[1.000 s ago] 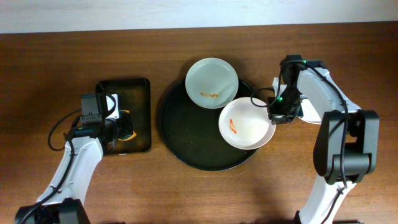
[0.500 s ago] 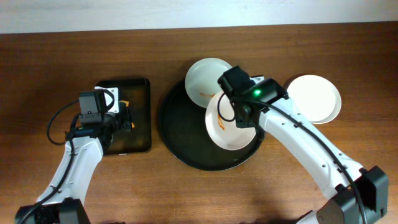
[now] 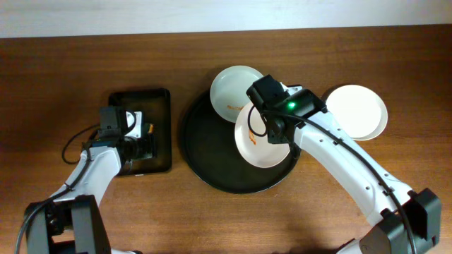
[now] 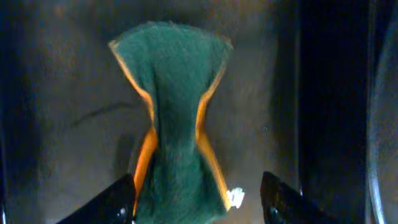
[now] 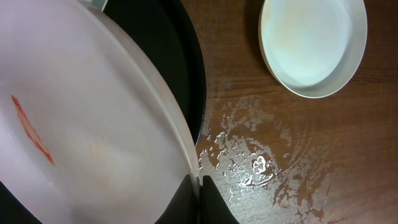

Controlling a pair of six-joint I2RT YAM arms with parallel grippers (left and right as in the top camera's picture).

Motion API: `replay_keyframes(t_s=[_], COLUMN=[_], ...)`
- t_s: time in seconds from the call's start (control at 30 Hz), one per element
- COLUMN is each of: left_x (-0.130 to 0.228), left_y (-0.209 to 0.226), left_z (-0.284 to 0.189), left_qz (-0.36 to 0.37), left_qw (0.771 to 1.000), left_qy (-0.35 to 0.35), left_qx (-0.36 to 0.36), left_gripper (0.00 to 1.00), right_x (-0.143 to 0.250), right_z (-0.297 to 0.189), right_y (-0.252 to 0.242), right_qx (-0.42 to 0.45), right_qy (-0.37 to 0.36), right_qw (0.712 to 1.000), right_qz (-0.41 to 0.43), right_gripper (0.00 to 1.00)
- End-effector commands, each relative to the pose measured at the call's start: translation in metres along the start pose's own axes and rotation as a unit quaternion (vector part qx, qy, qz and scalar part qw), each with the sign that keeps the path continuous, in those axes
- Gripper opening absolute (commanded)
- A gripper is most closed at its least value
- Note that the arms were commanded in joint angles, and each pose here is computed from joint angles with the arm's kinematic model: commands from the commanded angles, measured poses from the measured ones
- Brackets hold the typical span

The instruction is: Clean dirty plates on tray and stack at the side

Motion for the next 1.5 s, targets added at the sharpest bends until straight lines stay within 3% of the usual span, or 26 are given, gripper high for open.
replay_keyframes(t_s=[0.0, 0.1, 0.2, 0.23, 0.33, 0.37, 0.4, 0.43, 0.47, 0.67, 0.8, 0.97, 1.03, 1.13, 1.17, 1.2, 1.27, 1.3, 1.37, 1.43, 1.47], left_x=[0.008, 0.019, 0.017, 0.013, -0.014, -0.017, -0.018, -0.02, -0.026, -0.058, -0.051, -0.048, -0.055, -0.057, -0.057, -0.055, -0.044, -0.035, -0.025, -0.022, -0.022], left_y=[0.015, 0.019, 0.019, 0.018, 0.011, 0.01, 0.009, 0.008, 0.007, 0.001, 0.006, 0.009, 0.008, 0.008, 0.007, 0.007, 0.008, 0.009, 0.01, 0.01, 0.01], left_z=[0.008, 0.028, 0.03, 0.027, 0.001, -0.007, -0.012, -0.016, -0.017, -0.018, 0.01, 0.029, 0.029, 0.027, 0.024, 0.022, 0.022, 0.023, 0.023, 0.023, 0.023], left_qz=[0.001, -0.002, -0.002, -0.001, -0.001, 0.0, 0.0, 0.0, 0.002, 0.009, 0.006, 0.005, 0.007, 0.007, 0.007, 0.007, 0.004, 0.003, 0.0, 0.0, 0.0], left_qw=[0.999, 0.998, 0.998, 0.999, 0.999, 0.999, 0.999, 0.999, 0.999, 0.996, 0.998, 0.998, 0.997, 0.997, 0.997, 0.998, 0.999, 0.999, 1.0, 1.0, 1.0], left_qy=[0.016, 0.042, 0.04, 0.035, 0.006, 0.003, 0.001, -0.005, -0.017, -0.084, -0.06, -0.051, -0.067, -0.069, -0.068, -0.065, -0.041, -0.024, -0.001, 0.004, 0.005], left_qx=[-0.04, -0.041, -0.041, -0.04, -0.037, -0.037, -0.036, -0.036, -0.032, -0.019, -0.023, -0.024, -0.022, -0.022, -0.021, -0.02, -0.023, -0.025, -0.027, -0.028, -0.028], left_gripper=[0.56, 0.46, 0.06, 0.01, 0.02, 0.3, 0.7, 0.82, 0.84, 0.83, 0.8, 0.37, 0.01, 0.01, 0.06, 0.49, 0.82, 0.85, 0.83, 0.53, 0.32], right_x=[0.0, 0.0, 0.0, 0.0, 0.0, 0.0, 0.0, 0.0, 0.0, 0.0, 0.0, 0.0, 0.0, 0.0, 0.0, 0.0, 0.001, 0.002, 0.004, 0.004, 0.005], right_z=[-0.001, -0.001, -0.001, -0.001, -0.001, -0.001, -0.001, -0.001, -0.001, -0.001, -0.001, -0.001, -0.001, -0.001, -0.001, -0.001, -0.001, -0.001, -0.001, -0.001, 0.0], right_y=[-0.005, -0.006, -0.006, -0.006, -0.006, -0.006, -0.006, -0.006, -0.006, -0.006, -0.006, -0.006, -0.006, -0.006, -0.007, -0.007, -0.007, -0.008, -0.008, -0.008, -0.008], right_qx=[0.012, 0.013, 0.015, 0.015, 0.015, 0.015, 0.015, 0.015, 0.015, 0.015, 0.015, 0.015, 0.015, 0.015, 0.017, 0.017, 0.017, 0.018, 0.02, 0.02, 0.02], right_qy=[-0.006, -0.004, -0.005, -0.005, -0.005, -0.005, -0.005, -0.006, -0.006, -0.005, -0.006, -0.006, -0.006, -0.005, -0.006, -0.006, -0.003, -0.001, 0.003, 0.003, 0.003], right_qw=[1.0, 1.0, 1.0, 1.0, 1.0, 1.0, 1.0, 1.0, 1.0, 1.0, 1.0, 1.0, 1.0, 1.0, 1.0, 1.0, 1.0, 1.0, 1.0, 1.0, 1.0], right_qz=[0.006, 0.005, 0.005, 0.005, 0.005, 0.005, 0.005, 0.005, 0.005, 0.005, 0.005, 0.005, 0.005, 0.005, 0.003, 0.001, 0.0, -0.001, -0.003, -0.003, -0.003], right_gripper=[0.04, 0.04, 0.04, 0.04, 0.04, 0.04, 0.04, 0.04, 0.04, 0.04, 0.04, 0.04, 0.04, 0.04, 0.04, 0.04, 0.04, 0.04, 0.04, 0.04, 0.04])
Point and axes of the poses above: each gripper's point midway between its finger pads, its own z axis out along the fingers, its own y axis along the line the jaws close on, x = y × z, the point moved 1 cm from there along -z, back along the fingers, and after that the axes turned 7 degrees about -z, right-handed, at the moved point
